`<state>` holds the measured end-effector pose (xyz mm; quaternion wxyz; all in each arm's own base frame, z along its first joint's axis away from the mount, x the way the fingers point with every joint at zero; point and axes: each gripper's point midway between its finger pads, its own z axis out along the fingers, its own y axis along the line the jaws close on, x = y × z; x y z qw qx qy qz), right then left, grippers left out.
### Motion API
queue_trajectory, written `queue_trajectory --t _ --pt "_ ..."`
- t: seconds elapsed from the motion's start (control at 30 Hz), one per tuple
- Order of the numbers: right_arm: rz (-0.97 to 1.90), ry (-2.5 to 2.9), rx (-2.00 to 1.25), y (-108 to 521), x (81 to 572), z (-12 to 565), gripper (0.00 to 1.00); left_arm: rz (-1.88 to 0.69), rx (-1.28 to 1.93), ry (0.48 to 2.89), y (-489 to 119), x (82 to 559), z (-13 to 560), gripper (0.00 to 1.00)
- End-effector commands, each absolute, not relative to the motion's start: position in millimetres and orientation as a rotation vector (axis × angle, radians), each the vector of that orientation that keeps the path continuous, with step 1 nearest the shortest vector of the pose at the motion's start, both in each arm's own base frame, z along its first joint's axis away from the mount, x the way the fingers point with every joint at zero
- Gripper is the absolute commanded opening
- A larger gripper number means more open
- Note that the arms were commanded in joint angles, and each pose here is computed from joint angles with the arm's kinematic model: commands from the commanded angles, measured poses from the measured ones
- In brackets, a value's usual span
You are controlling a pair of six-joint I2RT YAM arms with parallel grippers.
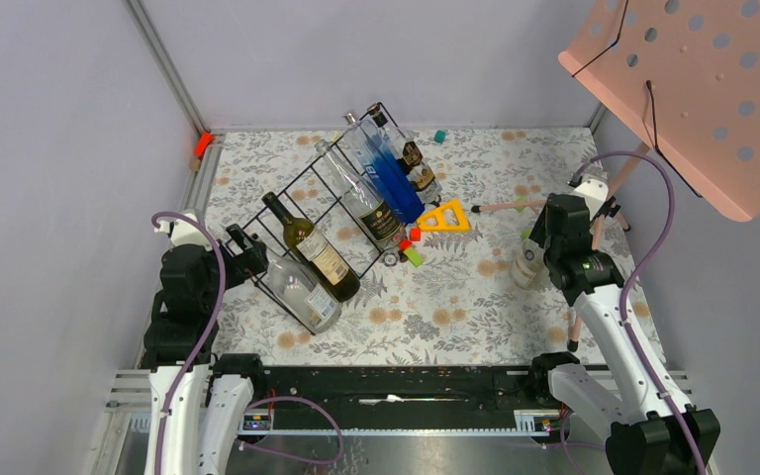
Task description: Take the wine bottle off the wine rack
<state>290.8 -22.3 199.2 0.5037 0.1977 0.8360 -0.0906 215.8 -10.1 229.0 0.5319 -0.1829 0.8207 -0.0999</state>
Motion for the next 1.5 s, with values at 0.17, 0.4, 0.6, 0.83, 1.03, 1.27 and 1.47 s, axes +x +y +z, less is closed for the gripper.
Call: queue_trajectory --t 0.17,0.4,0.6,0.83,1.03,1.27,1.47 --pt "-0.174 2.011 0.473 -17.8 289.9 213.2 0.70 -0.238 -0.448 1.889 -7.0 220.9 240.7 0.99" --pt "-0.187 1.970 0.463 -22.8 281.9 236.5 0.80 -0.239 -0.448 1.892 -7.2 221.4 239.9 0.99" --pt "-0.170 1.890 0.461 -26.4 272.9 276.9 0.83 -0.238 -0.448 1.891 -7.1 221.6 240.1 0.99" --pt "-0.130 1.823 0.432 -24.7 264.9 322.1 0.83 -0.237 -0.449 1.884 -6.6 220.7 241.0 0.99" --pt "0.001 1.814 0.321 -1.7 264.0 350.1 0.84 -0.227 -0.459 1.875 -4.5 219.5 242.0 0.99" --pt "0.109 1.823 0.193 32.6 267.4 370.6 0.84 -0.215 -0.470 1.865 -1.8 218.9 242.9 0.99" --pt "0.195 1.837 -0.014 103.3 275.4 377.5 0.83 -0.214 -0.469 1.857 -1.4 217.5 244.8 0.99"
